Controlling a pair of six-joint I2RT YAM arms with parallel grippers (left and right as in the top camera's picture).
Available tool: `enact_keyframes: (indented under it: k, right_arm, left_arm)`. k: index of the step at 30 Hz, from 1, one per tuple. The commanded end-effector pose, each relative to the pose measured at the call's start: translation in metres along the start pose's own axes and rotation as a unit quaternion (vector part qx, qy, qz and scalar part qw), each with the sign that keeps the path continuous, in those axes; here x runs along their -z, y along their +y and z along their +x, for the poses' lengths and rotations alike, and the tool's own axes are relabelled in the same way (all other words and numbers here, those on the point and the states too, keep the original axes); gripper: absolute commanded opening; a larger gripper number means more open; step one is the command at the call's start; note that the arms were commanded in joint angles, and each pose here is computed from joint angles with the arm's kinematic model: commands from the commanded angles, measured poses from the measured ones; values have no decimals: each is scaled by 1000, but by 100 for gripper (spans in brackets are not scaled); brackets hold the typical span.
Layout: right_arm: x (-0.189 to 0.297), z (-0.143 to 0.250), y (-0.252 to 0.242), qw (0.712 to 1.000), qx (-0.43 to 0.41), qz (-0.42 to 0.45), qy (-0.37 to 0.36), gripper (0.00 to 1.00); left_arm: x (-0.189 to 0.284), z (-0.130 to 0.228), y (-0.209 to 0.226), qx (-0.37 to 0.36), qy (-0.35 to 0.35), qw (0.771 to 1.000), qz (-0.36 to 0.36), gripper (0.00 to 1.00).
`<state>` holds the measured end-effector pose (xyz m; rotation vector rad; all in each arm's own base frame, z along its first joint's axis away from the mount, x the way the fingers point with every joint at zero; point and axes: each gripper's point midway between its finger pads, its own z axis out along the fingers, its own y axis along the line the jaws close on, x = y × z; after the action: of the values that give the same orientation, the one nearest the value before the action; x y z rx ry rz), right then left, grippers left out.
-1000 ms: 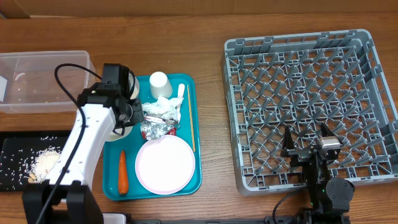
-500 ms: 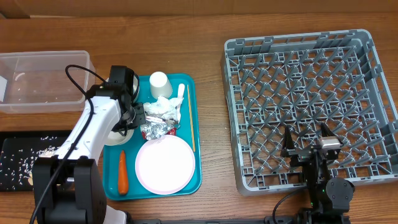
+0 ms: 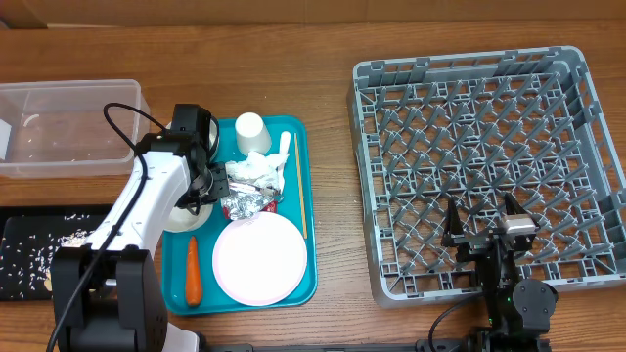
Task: Sort waste into correct bins and load items into the dishwasher rack
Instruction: 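Carry the empty bowl back and set it on the teal tray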
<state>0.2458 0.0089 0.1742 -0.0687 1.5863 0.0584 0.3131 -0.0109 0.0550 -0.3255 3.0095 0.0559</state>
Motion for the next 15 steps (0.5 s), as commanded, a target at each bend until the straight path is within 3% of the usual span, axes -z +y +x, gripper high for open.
enact_keyframes:
  k: [1, 6, 7, 9, 10, 15]
  right_arm:
    - [0, 2, 0, 1000, 0, 0, -2, 100]
    - [0, 2, 0, 1000, 1, 0, -2, 100]
    - [0, 2, 0, 1000, 1, 0, -2, 100]
    - [0, 2, 0, 1000, 1, 0, -2, 100]
    - [0, 2, 0, 1000, 0, 0, -2, 100]
    - [0, 2, 0, 1000, 1, 0, -2, 100]
  left_arm:
    - [-2, 4, -7, -14, 9, 1000, 18, 9]
    - [-1, 6, -11, -18, 14, 999, 25, 8]
    - [-1, 6, -11, -18, 14, 999, 25, 10]
    - [-1, 6, -10, -18, 13, 999, 23, 27]
    - [-1, 6, -10, -18, 13, 1000, 22, 30]
    - [6, 4, -9, -18, 15, 1000, 20, 29]
